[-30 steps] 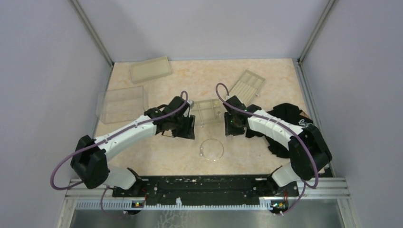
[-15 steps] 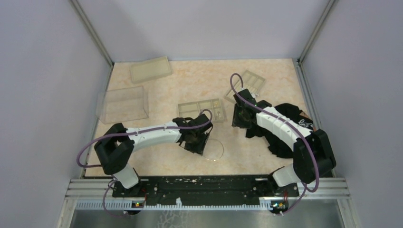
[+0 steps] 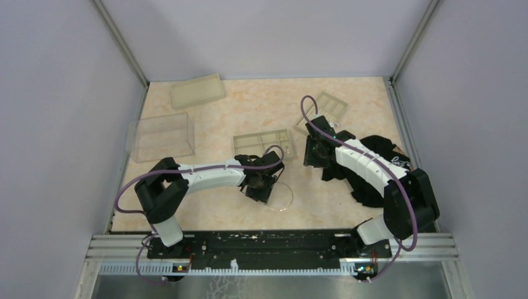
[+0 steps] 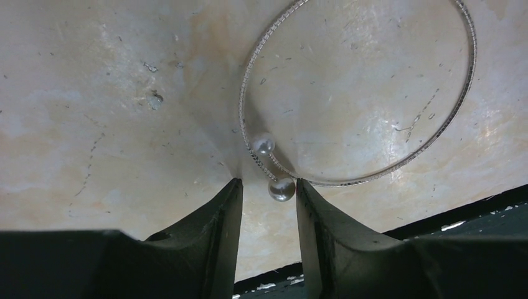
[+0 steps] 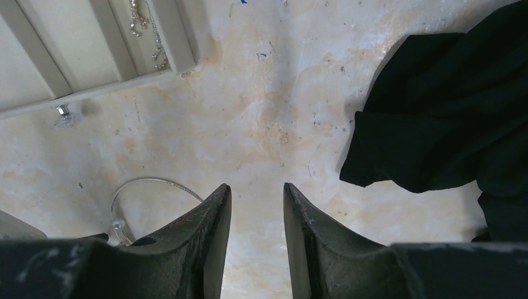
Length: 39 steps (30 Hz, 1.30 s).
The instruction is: Organize the mixed jewelry
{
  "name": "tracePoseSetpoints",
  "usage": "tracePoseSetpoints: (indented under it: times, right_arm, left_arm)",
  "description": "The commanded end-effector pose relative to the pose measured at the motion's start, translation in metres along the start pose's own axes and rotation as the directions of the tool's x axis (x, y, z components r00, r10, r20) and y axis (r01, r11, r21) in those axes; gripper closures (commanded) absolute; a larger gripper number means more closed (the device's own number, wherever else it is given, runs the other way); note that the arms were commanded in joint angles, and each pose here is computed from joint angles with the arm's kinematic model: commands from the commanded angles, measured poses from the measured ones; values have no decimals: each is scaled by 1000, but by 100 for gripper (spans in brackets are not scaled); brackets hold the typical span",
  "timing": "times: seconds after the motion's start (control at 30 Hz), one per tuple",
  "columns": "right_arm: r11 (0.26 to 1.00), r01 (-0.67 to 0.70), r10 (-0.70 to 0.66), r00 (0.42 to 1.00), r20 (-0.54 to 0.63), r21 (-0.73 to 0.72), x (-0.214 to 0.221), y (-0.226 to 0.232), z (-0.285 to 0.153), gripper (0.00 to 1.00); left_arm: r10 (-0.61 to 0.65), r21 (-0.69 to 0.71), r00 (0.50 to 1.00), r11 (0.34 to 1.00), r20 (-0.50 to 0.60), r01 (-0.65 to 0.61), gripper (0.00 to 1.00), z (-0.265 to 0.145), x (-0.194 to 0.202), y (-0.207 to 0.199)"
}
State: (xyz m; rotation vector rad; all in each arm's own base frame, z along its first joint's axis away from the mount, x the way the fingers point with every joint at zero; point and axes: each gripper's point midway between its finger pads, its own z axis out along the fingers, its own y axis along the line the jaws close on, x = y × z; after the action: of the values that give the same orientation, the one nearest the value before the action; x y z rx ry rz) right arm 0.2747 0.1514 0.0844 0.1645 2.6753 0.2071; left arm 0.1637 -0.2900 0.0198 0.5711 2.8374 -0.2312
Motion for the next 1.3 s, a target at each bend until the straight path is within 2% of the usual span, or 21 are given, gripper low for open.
tracePoseSetpoints:
  times: [0.0, 0.1, 0.17, 0.43, 0.53, 0.77, 1.03, 1.27]
  right_arm:
    - [1000, 8, -7, 999, 49, -22, -20, 10, -6, 64]
    - [1000, 9, -8, 999, 49, -22, -21, 10, -6, 64]
    - [1000, 12, -11, 999, 49, -21, -21, 10, -6, 63]
    - [1000, 10, -9, 999, 50, -23, -23, 12, -5, 64]
    - [1000, 10, -9, 999, 48, -23, -22, 12, -4, 63]
    - [1000, 8, -7, 999, 41, -28, -21, 13, -3, 64]
    - [1000, 7, -6, 999, 45, -24, -20, 12, -5, 64]
    - [1000, 7, -6, 998, 60, -20, -27, 13, -7, 64]
  left_arm:
    - [17, 12, 1000, 1000, 19, -17, 58, 2, -11, -10]
    - [21, 10, 1000, 1000, 15, -21, 66, 2, -12, -10]
    - [23, 6, 1000, 1000, 15, -23, 68, 1, -12, -9]
    - [27, -11, 1000, 1000, -5, -27, 66, -3, -6, -5]
    - [31, 10, 999, 999, -9, -30, 59, -8, -3, -7]
    - [40, 22, 999, 999, -24, -40, 62, -3, 0, -9]
    - [43, -5, 999, 999, -5, -43, 80, -7, -5, -5]
    - [38, -60, 998, 998, 54, -34, 94, -28, -21, 2]
